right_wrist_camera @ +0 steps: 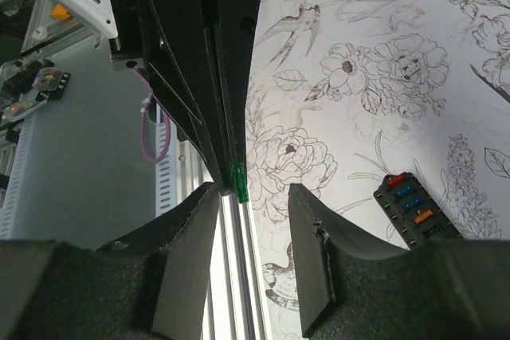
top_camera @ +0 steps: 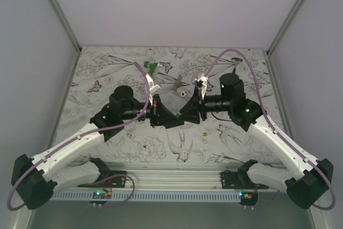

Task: Snap on the fuse box
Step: Pick up the fuse from the center of the board.

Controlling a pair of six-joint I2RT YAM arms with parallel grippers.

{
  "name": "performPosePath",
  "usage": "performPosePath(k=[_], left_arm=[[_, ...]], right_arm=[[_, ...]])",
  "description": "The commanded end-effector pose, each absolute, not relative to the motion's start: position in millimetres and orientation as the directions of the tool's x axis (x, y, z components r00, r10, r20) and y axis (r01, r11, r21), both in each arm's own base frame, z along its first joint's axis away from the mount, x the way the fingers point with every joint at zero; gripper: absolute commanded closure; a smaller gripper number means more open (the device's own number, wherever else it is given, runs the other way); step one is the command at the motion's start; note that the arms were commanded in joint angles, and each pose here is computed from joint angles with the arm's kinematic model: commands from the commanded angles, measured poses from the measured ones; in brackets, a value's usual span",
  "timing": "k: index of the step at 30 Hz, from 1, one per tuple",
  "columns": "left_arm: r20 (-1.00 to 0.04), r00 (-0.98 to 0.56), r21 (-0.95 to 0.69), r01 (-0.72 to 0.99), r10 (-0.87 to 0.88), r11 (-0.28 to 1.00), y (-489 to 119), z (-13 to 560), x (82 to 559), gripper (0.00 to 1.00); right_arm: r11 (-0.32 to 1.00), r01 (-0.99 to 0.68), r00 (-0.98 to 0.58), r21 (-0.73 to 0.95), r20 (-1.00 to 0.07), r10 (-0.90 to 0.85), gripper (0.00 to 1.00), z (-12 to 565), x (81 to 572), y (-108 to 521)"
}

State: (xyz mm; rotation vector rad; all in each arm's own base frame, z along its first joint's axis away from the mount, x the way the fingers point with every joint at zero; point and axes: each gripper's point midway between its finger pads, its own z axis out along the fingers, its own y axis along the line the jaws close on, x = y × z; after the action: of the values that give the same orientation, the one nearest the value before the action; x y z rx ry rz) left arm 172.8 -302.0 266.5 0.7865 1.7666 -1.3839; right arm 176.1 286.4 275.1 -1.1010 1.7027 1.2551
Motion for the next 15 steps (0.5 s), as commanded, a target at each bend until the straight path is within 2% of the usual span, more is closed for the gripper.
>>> performPosePath(k=[1, 10, 15], left_arm=[[-0.879, -0.477, -0.468, 0.871, 0.023, 0.151, -307.3, 286.7, 161.8, 1.00], [-0.877, -0.479, -0.471, 0.871, 0.032, 0.142, -310.2, 285.8, 160.6, 1.00], [-0.877, -0.479, -0.470, 0.870, 0.029, 0.146, -309.8, 286.2, 160.8, 1.00]], right_arm=[[0.077, -0.955, -0.294, 0.285, -0.940, -0.174, 0.56, 297.5, 169.7, 289.0], [0.026, -0.962, -0.272, 0.272, -0.948, -0.163, 0.71, 302.1, 161.6, 289.4], [0.016, -0.963, -0.268, 0.269, -0.949, -0.164, 0.86, 301.2, 159.8, 288.9]])
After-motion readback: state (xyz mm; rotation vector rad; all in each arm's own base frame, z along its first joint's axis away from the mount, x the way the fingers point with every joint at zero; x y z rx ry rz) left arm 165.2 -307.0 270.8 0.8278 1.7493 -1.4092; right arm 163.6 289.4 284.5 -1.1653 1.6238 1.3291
